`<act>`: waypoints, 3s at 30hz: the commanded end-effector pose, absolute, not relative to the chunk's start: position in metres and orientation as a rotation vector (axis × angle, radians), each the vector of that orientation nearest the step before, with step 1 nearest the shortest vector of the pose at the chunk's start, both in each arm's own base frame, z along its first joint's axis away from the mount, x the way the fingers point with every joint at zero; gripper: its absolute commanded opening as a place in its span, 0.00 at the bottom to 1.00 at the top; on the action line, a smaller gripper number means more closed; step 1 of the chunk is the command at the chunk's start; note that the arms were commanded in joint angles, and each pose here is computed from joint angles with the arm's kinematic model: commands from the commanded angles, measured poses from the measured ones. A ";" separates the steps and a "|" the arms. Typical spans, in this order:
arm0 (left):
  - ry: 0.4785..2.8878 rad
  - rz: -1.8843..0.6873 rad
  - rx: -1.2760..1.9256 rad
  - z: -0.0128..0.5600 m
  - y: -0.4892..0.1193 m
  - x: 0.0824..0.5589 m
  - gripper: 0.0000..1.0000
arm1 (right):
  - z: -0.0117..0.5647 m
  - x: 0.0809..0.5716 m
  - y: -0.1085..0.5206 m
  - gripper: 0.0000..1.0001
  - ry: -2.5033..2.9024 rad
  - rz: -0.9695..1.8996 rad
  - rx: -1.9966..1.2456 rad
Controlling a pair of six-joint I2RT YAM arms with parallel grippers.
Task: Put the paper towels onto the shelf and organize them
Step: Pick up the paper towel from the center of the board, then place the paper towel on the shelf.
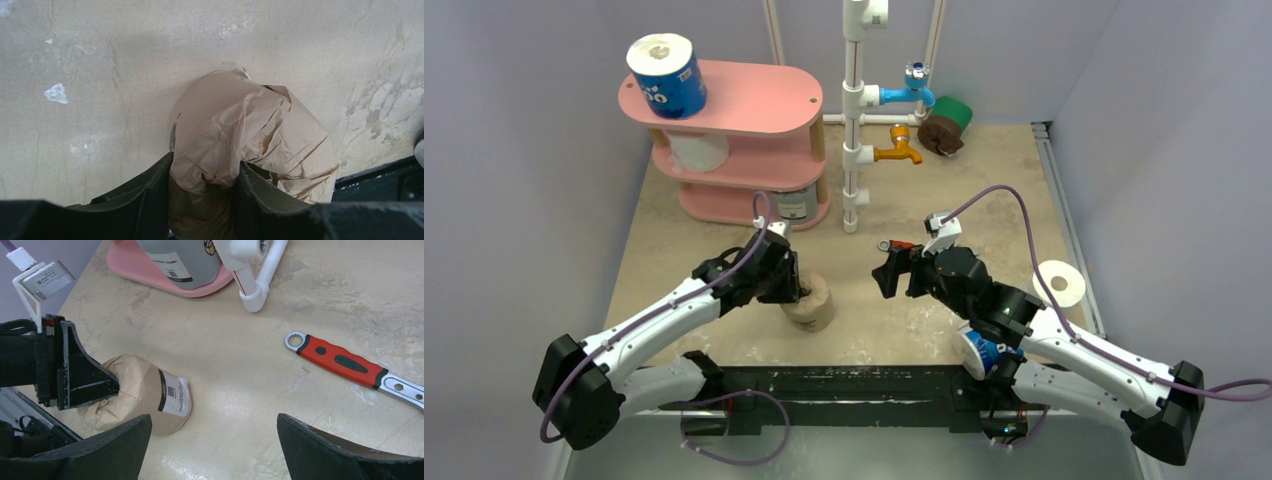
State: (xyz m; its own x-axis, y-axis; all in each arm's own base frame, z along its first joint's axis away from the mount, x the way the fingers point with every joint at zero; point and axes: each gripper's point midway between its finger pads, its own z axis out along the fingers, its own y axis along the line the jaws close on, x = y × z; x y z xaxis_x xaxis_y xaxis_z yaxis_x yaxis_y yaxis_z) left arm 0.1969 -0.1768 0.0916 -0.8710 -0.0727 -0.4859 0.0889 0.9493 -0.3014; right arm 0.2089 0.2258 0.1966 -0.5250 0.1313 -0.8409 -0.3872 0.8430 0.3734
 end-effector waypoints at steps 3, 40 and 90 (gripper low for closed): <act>2.468 -0.334 -0.145 0.123 -0.154 0.210 0.21 | 0.207 0.215 0.226 0.99 1.977 0.664 -0.169; 1.648 -0.041 -1.772 0.175 -0.004 0.301 0.05 | 0.219 0.205 0.224 0.99 1.934 0.754 -0.146; 1.771 -0.152 -1.667 0.144 -0.036 0.388 0.47 | 0.210 0.208 0.221 0.99 1.950 0.724 -0.132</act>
State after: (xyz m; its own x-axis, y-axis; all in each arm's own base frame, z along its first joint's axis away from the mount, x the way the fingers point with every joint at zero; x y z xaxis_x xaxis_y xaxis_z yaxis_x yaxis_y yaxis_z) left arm 0.3800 -0.0372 0.1267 0.0483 -0.9147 -0.4012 -0.8677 0.1605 -0.4705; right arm 0.2020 0.2207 0.2031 -0.5079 0.1801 -0.8424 -0.4024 0.8150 0.4169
